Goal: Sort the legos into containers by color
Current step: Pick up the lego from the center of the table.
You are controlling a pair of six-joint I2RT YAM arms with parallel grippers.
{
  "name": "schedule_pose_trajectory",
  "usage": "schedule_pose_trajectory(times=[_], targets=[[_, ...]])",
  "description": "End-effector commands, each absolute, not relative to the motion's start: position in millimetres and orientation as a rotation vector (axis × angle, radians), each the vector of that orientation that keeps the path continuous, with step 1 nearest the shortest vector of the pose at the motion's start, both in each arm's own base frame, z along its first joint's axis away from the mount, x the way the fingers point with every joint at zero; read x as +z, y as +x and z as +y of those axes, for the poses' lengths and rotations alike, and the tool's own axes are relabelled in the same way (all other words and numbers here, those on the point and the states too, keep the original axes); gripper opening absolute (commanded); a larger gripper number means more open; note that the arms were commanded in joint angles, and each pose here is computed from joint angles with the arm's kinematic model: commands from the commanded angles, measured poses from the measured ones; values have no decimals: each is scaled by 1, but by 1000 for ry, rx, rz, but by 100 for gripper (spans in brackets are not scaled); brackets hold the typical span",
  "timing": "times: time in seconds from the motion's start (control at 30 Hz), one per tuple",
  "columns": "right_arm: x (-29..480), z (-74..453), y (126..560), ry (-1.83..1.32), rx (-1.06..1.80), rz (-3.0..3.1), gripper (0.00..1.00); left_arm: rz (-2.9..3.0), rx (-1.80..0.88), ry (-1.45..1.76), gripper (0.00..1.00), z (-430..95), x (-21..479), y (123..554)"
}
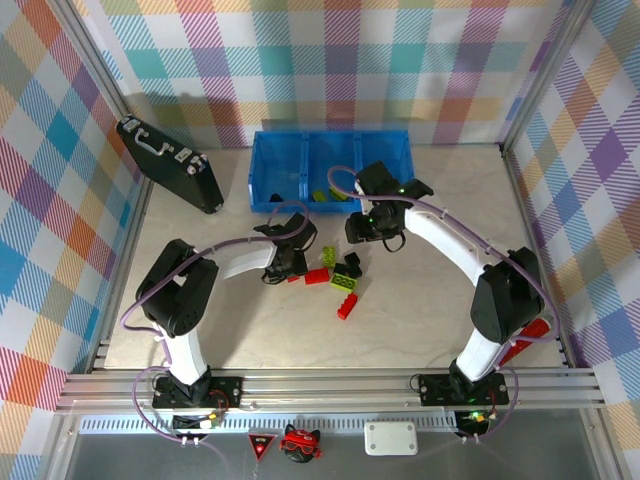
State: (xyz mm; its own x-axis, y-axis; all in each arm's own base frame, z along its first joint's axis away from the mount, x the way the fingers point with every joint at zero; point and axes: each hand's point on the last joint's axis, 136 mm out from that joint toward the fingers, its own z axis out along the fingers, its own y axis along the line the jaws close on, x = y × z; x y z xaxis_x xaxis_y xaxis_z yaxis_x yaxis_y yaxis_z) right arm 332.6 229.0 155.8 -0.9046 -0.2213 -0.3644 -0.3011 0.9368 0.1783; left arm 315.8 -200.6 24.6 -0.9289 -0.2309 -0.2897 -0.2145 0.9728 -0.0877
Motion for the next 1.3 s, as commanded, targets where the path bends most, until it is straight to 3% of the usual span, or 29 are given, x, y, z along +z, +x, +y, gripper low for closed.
schedule_pose_trajectory(times=[0.0, 0.23, 0.53, 0.83, 1.27], targets=[[164, 227, 329, -347, 357, 2735, 53, 2841, -75, -316, 51, -204, 17, 313], [164, 225, 327, -344, 354, 2735, 53, 2839, -73, -301, 39, -205, 17, 315], [166, 223, 327, -345, 343, 2731, 53, 2821, -92, -259, 32, -209, 30, 319], [169, 204, 326, -293, 267, 2712, 53, 2767, -192, -111, 32, -234, 74, 343], [176, 112, 302, -7, 164, 2686, 54, 2668, -483, 86, 32, -330, 111, 393]])
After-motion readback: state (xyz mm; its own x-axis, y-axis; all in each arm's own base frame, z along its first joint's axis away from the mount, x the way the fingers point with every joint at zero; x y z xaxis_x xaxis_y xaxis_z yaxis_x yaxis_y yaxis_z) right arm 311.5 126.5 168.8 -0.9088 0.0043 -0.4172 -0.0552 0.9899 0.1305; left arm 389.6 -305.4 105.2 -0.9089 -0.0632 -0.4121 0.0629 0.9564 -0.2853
